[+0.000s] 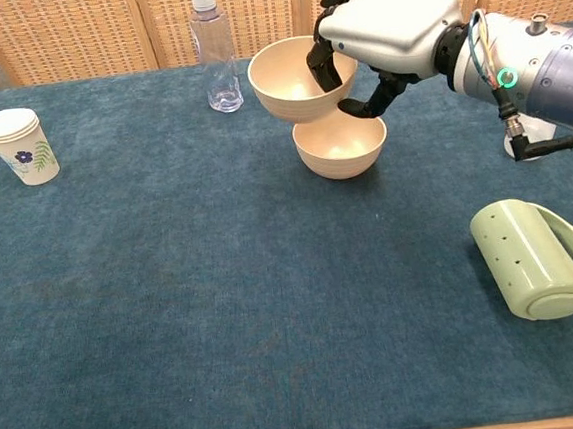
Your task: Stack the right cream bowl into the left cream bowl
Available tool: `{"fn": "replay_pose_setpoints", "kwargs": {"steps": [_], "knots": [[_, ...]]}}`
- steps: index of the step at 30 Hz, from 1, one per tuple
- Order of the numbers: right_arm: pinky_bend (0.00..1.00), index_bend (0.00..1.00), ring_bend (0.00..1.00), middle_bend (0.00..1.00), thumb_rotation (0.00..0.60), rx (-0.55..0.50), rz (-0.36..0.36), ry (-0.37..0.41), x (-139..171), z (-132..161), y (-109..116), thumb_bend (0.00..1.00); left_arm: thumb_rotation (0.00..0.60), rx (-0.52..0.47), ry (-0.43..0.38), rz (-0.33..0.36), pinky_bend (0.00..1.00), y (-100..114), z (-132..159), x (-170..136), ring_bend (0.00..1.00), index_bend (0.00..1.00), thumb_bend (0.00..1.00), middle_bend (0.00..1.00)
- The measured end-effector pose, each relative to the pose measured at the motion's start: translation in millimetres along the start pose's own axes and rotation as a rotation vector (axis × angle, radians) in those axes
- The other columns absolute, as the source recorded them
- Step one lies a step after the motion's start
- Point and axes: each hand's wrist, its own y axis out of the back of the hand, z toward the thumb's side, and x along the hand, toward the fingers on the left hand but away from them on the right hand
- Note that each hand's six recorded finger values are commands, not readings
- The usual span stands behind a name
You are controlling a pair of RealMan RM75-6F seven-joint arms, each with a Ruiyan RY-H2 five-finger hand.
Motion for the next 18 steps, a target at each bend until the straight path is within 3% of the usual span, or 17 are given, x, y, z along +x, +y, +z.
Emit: {"fn": "replay_pose_setpoints", "kwargs": {"steps": [18], "knots": [[0.00,0.64,0.19,0.49,0.600,0.019,0.087,-0.032,4,-5,-24,0.62,0.600,0.006,-0.005,-0.012,0.00,-3,1,0,0.00,0.00,0.00,0.00]]}}
